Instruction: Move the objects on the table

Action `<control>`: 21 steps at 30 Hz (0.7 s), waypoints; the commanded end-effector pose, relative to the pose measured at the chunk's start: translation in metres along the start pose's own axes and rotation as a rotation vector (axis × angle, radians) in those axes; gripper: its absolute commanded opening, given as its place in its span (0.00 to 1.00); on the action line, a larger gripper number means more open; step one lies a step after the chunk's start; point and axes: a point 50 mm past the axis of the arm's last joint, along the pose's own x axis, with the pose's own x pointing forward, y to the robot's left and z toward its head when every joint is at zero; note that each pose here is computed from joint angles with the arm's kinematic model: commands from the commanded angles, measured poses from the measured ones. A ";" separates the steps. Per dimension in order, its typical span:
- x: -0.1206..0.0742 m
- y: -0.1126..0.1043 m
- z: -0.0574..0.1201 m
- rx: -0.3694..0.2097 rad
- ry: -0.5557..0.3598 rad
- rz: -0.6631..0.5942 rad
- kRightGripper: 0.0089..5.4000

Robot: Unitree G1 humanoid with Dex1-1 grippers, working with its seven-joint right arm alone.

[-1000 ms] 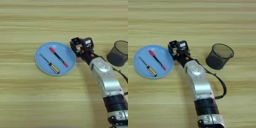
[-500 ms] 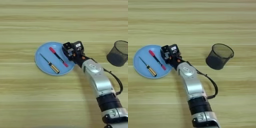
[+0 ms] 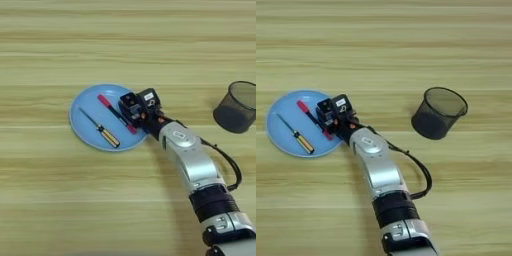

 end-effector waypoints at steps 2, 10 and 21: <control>0.008 -0.006 0.032 -0.067 -0.113 0.001 0.46; 0.007 -0.005 0.032 -0.076 -0.113 0.008 0.65; 0.002 -0.004 0.040 -0.099 -0.148 0.000 0.90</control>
